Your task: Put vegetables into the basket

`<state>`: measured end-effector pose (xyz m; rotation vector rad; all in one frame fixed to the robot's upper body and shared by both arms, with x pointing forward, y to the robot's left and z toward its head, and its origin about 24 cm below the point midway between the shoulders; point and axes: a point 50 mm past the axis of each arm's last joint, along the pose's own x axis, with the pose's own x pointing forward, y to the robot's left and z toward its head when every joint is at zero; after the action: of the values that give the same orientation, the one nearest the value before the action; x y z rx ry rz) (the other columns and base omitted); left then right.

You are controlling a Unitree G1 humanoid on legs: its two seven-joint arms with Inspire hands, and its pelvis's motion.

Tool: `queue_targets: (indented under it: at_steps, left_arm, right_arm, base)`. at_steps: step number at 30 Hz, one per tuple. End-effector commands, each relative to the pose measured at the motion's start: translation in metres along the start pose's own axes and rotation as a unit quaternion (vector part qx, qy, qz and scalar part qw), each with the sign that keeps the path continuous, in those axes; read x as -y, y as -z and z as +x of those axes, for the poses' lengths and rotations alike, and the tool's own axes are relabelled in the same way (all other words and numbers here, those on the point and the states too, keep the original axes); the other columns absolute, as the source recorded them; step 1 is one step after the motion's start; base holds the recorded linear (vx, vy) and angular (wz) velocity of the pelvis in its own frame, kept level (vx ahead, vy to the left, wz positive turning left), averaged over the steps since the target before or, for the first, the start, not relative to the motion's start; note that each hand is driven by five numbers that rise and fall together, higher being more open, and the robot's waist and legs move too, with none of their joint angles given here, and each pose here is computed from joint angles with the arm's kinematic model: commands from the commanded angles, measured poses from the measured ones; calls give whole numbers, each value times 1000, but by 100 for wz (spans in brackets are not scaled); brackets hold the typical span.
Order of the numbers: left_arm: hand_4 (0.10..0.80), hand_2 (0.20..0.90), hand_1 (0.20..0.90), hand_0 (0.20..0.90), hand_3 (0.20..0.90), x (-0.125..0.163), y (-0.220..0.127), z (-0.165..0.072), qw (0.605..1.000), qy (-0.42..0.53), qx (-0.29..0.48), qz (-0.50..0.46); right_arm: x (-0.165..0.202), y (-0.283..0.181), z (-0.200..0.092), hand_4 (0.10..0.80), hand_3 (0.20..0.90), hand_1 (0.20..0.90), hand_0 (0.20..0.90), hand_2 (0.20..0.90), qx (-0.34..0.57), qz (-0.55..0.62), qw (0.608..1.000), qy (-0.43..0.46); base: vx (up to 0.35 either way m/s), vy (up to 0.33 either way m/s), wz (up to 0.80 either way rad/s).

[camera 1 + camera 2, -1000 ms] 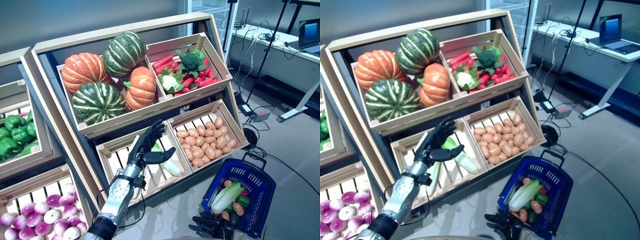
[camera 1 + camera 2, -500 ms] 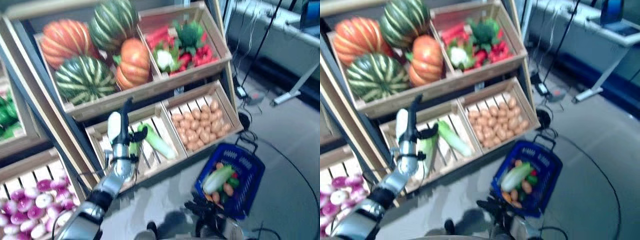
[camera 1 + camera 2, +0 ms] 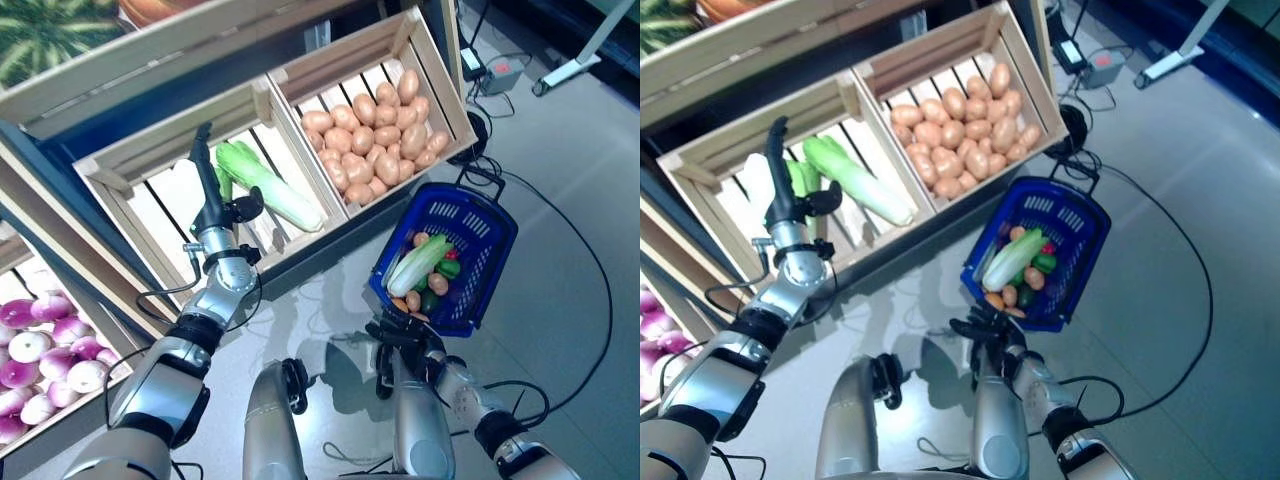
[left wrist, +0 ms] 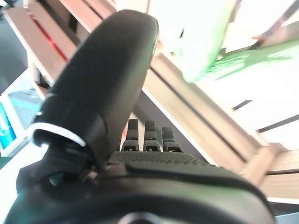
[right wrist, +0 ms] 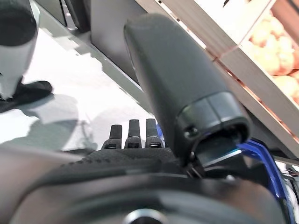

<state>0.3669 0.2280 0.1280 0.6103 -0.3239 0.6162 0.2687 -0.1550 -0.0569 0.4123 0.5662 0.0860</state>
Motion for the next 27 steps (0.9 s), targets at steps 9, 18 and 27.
queue_targets:
  at_steps: [9, 18, 27]
  left_arm:
    - [800, 900, 900, 900, 900, -50, -19, 46, 983, -181, -14, 2]
    - [800, 900, 900, 900, 900, -43, 4, 37, 987, -143, -70, 27]
    - [800, 900, 900, 900, 900, -26, 37, 13, 984, -75, -158, 31]
  right_arm:
    - [34, 30, -21, 800, 900, 900, 900, 900, -28, 13, 998, 53]
    - [34, 32, -20, 800, 900, 900, 900, 900, -38, 18, 998, 46]
    - [28, 25, -16, 800, 900, 900, 900, 900, -29, 26, 998, 39]
  base:
    - [0, -6, -2]
    - [4, -4, 12]
    - [-16, -4, 1]
